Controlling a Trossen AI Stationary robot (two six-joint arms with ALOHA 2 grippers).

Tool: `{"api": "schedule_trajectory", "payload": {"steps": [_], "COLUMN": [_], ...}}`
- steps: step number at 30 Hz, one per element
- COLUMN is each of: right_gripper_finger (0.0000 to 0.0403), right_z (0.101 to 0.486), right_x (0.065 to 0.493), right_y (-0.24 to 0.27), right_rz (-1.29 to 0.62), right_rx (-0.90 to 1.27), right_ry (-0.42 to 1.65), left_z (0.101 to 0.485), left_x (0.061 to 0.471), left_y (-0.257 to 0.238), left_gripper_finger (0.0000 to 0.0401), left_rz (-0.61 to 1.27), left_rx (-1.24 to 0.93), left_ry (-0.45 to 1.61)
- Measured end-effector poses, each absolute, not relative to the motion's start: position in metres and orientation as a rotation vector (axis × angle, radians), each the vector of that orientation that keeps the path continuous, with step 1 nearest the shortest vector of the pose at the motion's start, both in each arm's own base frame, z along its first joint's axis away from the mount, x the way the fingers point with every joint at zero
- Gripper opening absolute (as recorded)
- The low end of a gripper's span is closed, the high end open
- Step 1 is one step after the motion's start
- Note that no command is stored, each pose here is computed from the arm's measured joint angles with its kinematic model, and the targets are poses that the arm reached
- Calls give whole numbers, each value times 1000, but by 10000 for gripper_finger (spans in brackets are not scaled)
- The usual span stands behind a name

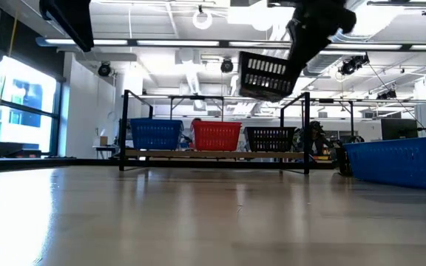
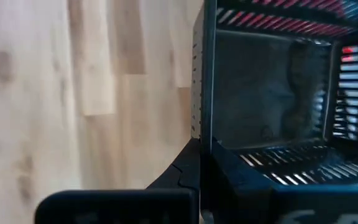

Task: Stack baskets on shelf by color
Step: Stack the bottom black bin on top of the black bin on the shelf

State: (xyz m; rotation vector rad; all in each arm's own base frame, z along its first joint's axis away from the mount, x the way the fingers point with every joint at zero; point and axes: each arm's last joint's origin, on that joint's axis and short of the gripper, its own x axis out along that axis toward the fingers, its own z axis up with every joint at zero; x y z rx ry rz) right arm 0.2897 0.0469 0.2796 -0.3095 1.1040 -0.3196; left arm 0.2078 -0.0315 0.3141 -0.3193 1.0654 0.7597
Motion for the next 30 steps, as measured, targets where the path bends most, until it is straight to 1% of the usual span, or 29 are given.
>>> {"api": "schedule_trajectory", "payload": {"steps": [8,13,16,23,30], "right_gripper_finger": [0,0,0,0,0], "right_z": [297,304,305,290,270], "right_x": [254,252,254,260,272], "right_y": [-1,-27,-42,-68,-77], "right_rz": [-337,-359,-379,-365,-321], "right_rx": [-352,-406,-387,-299,-330], "right_ry": [1016,996,982,1050,1144], "left_z": [314,314,314,314,314], "left_x": [209,210,210,210,210], "left_y": [-22,-17,-13,-4,6], "left_gripper_finger": [115,115,115,115,115], "left_rz": [799,822,839,876,904], "left_rx": [-344,-359,-370,-393,-398], "left_ry": [1061,1057,1055,1051,1056]}}
